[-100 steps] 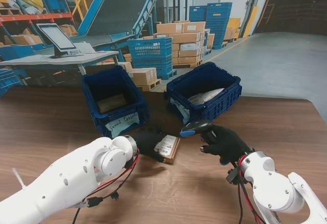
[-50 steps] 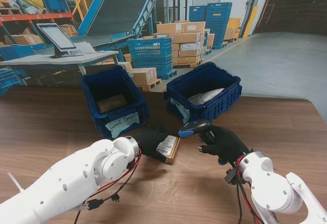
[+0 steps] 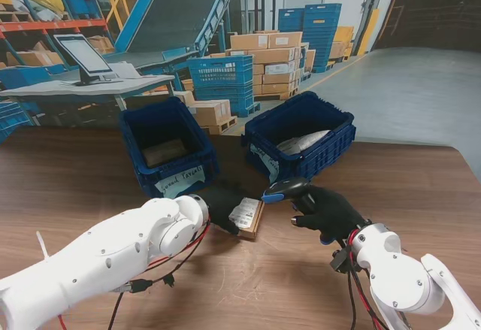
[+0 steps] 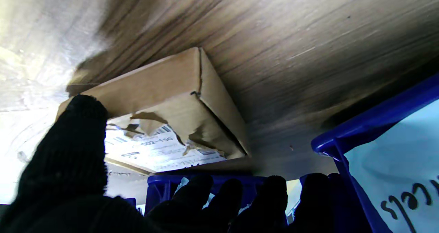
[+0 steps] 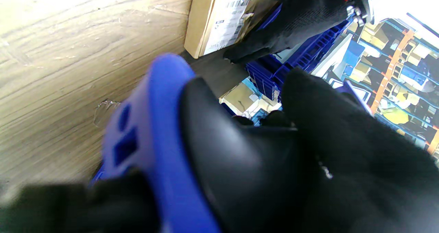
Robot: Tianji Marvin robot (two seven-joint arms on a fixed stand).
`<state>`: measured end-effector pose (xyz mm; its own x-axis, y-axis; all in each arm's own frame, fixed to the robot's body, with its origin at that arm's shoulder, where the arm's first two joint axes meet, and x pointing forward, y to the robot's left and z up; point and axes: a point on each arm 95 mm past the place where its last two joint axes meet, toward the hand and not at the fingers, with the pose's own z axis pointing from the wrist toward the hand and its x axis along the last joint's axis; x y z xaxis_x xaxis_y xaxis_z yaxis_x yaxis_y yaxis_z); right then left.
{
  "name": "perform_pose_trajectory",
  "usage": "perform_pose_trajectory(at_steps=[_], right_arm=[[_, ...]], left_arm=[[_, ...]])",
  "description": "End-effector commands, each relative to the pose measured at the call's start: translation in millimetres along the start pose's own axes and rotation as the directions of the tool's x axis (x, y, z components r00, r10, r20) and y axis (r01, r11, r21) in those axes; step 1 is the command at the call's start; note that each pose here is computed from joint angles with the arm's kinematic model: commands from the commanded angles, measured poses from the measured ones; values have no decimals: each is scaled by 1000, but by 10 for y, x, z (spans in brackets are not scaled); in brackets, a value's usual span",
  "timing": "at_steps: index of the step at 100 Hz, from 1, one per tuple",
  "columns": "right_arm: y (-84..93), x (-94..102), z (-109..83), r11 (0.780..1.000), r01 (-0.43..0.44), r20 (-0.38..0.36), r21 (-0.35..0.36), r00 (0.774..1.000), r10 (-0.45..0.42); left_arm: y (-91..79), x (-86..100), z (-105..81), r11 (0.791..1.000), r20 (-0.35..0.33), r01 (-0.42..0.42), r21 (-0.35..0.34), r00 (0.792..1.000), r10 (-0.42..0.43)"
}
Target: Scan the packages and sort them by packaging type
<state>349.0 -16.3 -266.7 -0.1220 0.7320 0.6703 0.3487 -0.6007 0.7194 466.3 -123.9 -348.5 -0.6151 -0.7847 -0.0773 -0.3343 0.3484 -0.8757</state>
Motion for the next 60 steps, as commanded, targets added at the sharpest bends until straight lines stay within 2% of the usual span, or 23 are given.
perform_pose_trajectory(at_steps=[1, 18, 31, 60], right_arm=[[-28, 28, -3, 1000, -3, -12, 18, 1000, 3], [-27, 31, -2, 1000, -2, -15, 21, 1000, 3], [-21, 30, -7, 1000, -1, -14, 22, 1000, 2], [-24, 22, -22, 1000, -3, -11, 21, 1000, 3]], left_arm=[[-11, 14, 40, 1000, -11, 14, -22, 1000, -14], [52, 0, 126, 998, -27, 30, -56, 999, -32], [141, 7, 168, 996, -66, 33, -82, 997, -39], [359, 15, 155, 997, -113, 67, -33, 991, -70]])
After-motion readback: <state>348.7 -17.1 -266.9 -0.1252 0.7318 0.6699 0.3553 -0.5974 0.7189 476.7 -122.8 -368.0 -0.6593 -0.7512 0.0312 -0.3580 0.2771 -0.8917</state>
